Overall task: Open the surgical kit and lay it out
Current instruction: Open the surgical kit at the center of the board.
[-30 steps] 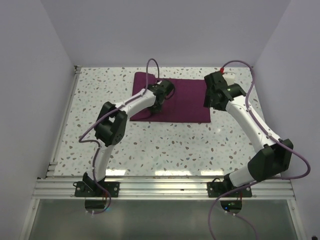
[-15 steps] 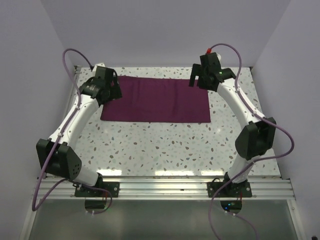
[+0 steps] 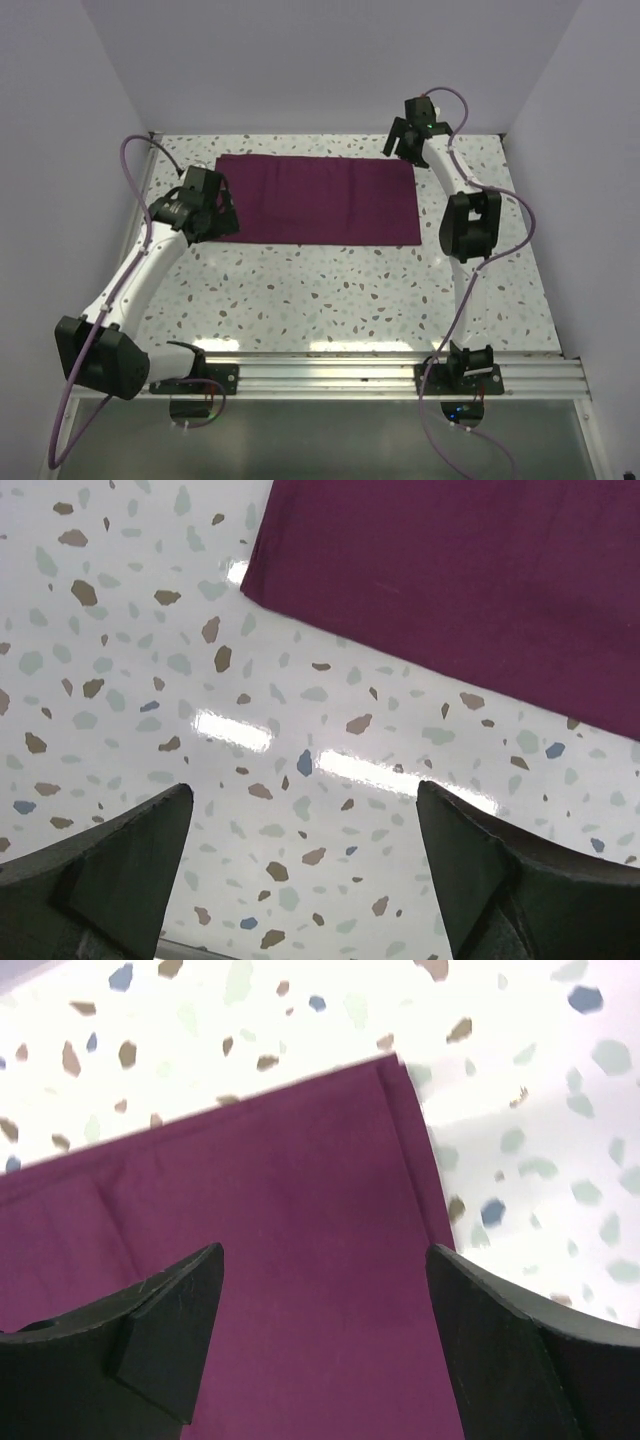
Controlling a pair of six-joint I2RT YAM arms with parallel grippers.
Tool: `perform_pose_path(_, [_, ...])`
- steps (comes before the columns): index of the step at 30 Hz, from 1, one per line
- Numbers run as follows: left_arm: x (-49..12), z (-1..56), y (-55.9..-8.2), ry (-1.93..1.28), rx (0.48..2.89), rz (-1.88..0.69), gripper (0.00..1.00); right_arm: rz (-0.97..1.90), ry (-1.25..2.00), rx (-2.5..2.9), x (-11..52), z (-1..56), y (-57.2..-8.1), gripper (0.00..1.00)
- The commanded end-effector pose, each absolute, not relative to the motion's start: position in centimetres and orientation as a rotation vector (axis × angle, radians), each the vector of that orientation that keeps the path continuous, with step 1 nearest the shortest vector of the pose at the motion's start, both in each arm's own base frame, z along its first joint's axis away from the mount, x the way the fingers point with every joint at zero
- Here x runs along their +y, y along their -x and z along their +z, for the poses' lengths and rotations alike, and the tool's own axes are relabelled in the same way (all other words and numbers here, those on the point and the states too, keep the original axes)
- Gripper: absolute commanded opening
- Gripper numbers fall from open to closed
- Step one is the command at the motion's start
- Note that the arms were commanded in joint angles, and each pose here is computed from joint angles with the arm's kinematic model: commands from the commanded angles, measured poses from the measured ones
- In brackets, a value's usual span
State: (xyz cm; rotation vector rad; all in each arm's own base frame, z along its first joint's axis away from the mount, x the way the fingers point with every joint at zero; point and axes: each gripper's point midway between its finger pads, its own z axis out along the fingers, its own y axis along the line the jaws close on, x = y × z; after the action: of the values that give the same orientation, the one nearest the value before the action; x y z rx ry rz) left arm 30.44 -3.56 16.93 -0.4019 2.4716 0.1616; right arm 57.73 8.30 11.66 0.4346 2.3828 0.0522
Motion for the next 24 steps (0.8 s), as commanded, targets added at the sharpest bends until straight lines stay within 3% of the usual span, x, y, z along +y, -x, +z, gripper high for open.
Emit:
perform_pose_path(1, [-3.9,17.4,-27.9,0.454,2.475,0.088,0.96,0.129,-0.438,2.337,9.2,10.7,-61.1,0.85])
perform_pose_path(11, [-3.4,16.9,-25.1,0.541,2.496,0.081,0.95,0.135,-0.493,2.302,7.1,5.3,-64.9,0.85])
perform_pose_path(19, [-3.7,16.2,-25.0,0.567,2.506,0.067,0.94,0.118,-0.482,2.299,7.1,3.4,-65.5,0.79])
perform_pose_path(22, [-3.9,16.0,-25.2,0.566,2.514,0.065,0.94,0.119,-0.483,2.304,7.1,2.7,-65.7,0.71])
perform_pose_path(24, [-3.8,15.9,-25.3,0.568,2.514,0.065,0.94,0.125,-0.485,2.298,7.1,2.8,-65.9,0.61])
